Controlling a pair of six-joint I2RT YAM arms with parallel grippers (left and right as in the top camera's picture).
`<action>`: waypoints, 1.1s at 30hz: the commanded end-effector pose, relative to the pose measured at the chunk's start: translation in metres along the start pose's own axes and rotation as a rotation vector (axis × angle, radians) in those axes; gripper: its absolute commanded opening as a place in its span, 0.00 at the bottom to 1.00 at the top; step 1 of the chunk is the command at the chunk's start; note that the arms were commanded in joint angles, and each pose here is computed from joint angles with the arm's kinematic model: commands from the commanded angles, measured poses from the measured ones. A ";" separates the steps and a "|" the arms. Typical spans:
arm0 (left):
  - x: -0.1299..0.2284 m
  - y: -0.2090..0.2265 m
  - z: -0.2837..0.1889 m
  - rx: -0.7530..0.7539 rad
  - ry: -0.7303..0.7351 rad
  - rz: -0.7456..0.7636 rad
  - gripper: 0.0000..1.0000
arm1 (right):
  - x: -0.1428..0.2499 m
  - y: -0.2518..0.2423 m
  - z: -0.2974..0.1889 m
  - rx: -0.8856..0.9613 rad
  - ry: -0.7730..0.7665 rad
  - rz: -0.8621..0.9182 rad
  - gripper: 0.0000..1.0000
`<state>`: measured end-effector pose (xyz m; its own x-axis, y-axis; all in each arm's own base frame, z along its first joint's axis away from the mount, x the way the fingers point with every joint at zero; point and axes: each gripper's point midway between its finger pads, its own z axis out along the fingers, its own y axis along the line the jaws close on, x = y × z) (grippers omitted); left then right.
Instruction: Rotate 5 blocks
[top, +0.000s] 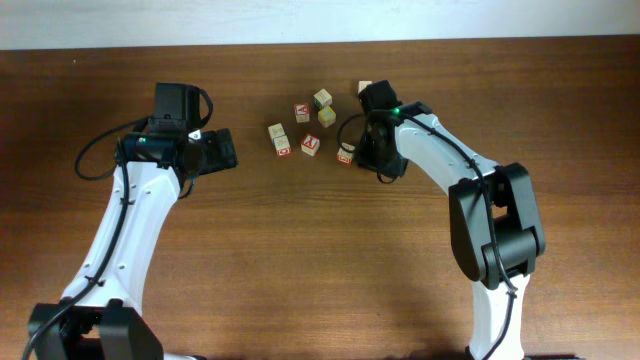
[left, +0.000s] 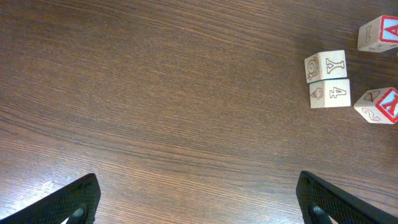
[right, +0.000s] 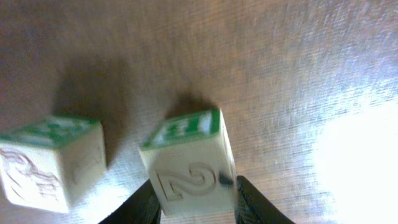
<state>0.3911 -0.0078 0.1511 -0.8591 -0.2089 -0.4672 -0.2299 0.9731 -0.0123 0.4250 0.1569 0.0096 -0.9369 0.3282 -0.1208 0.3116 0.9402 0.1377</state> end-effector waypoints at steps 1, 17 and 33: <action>-0.008 0.003 -0.003 -0.012 -0.018 -0.015 0.99 | 0.013 0.010 -0.010 -0.056 0.061 -0.108 0.38; -0.011 0.002 -0.003 -0.008 -0.032 -0.018 0.99 | -0.023 0.002 -0.010 -0.074 -0.051 -0.388 0.57; -0.011 0.002 -0.003 -0.008 -0.032 -0.018 0.99 | -0.028 0.001 -0.010 -0.047 -0.081 -0.337 0.36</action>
<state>0.3931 -0.0079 0.1521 -0.8548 -0.2092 -0.4749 -0.2298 0.9731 -0.0151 0.4503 0.1472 0.0145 -0.9703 -0.0228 -0.2409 -0.0535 0.9911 0.1217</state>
